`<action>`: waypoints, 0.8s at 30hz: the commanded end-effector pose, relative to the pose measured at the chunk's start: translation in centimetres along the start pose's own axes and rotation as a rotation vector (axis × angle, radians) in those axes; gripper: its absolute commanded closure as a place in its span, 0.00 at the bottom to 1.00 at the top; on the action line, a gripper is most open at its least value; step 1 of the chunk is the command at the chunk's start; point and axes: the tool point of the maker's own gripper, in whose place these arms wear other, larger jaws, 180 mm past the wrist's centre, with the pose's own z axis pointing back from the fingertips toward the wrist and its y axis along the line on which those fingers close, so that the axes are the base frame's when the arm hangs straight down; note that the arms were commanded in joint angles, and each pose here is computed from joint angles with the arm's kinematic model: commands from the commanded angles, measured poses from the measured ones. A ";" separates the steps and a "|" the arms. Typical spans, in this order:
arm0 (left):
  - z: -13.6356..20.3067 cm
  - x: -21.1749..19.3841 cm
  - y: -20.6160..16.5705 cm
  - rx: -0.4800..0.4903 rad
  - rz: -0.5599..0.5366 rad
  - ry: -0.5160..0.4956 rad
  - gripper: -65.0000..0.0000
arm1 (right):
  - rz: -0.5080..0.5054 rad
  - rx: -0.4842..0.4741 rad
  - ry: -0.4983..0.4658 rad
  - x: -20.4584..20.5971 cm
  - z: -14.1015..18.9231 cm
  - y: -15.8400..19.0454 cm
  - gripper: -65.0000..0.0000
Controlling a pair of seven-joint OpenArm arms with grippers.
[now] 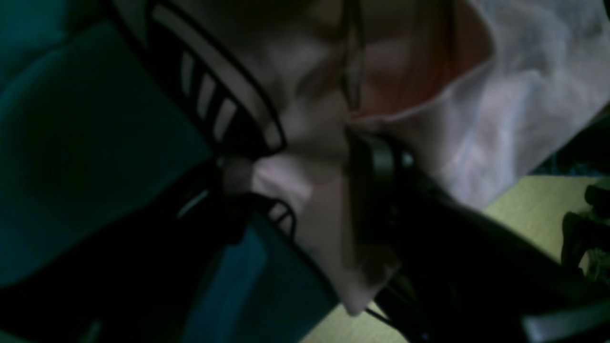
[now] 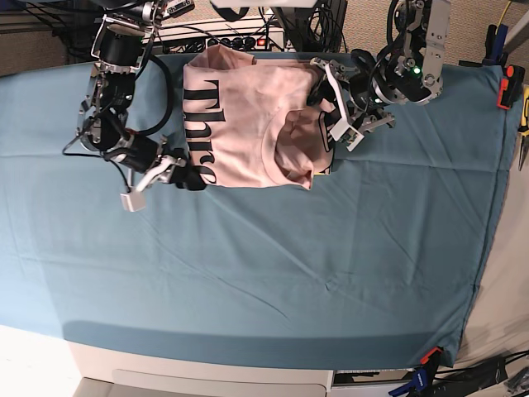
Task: Fold the T-shirt properly
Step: 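Grasp the shirt's side edge with the left gripper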
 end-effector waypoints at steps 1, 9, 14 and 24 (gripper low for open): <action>0.3 0.6 0.2 0.011 -0.009 -0.019 0.48 | 0.001 0.035 0.020 -0.5 -0.4 1.0 0.65; 0.9 -0.3 1.9 0.068 0.047 0.023 0.48 | 0.005 0.057 0.028 -1.0 -0.7 1.5 0.67; 3.1 -1.3 4.1 0.106 0.167 -0.009 0.48 | 0.005 0.057 0.030 -1.1 -0.7 1.5 1.00; 6.4 -4.6 2.6 -0.019 0.437 -0.079 0.48 | 0.005 0.058 0.029 -1.0 -0.7 1.5 1.00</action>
